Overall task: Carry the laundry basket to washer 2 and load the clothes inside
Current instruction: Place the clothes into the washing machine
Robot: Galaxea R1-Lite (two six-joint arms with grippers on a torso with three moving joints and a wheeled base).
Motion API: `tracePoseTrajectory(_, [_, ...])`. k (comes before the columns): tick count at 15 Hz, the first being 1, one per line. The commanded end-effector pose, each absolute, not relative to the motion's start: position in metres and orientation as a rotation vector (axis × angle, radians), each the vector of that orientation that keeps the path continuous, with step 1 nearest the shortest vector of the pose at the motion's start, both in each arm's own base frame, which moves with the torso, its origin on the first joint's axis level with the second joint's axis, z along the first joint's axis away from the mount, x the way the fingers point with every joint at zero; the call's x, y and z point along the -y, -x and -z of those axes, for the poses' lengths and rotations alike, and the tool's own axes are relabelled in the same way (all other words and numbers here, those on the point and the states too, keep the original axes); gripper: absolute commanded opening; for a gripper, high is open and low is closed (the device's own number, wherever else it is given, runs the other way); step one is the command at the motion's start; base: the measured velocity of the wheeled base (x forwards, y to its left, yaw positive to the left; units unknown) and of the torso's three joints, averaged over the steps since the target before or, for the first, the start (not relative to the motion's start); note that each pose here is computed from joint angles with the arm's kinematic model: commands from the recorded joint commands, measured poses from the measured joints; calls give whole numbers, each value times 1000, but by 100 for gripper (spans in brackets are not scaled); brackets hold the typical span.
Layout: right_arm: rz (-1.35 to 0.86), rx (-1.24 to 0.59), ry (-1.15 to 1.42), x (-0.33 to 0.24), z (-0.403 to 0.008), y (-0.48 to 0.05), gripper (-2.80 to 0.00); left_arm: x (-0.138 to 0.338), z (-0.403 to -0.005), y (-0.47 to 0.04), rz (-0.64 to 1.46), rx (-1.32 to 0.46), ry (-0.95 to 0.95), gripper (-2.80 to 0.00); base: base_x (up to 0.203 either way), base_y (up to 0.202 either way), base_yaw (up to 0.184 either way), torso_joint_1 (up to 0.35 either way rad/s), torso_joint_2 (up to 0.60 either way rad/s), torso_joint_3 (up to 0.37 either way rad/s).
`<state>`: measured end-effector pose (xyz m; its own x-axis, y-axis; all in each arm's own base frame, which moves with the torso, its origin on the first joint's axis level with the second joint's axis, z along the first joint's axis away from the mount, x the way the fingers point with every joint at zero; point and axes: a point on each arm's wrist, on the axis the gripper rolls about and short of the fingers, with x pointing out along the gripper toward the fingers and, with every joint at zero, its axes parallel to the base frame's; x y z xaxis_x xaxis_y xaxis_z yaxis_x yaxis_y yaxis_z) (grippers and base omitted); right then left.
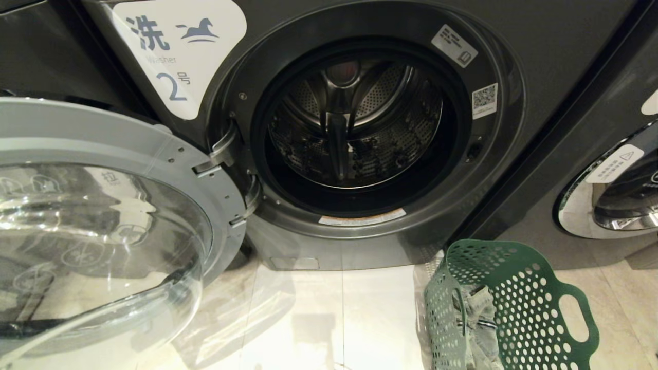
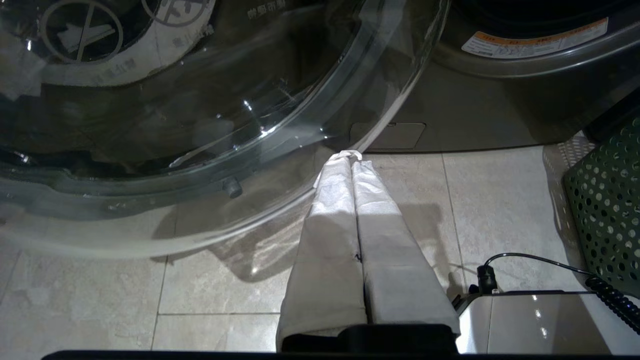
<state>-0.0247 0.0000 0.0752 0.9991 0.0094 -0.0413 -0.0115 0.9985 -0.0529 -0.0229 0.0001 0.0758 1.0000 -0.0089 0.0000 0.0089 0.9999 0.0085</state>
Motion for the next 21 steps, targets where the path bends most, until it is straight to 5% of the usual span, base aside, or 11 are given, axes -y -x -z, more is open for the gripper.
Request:
tracePoseTrajectory(1, [-13,-41,57,0,-75,25,-280,0,-76,23,8,-2,-5,-280,170,0,0,2,0,-2])
tracePoseTrajectory(21, [32,-14,89,1,-85,28,-280,0,-75,23,11,-4,-18,-280,5,0,0,1,0,-9])
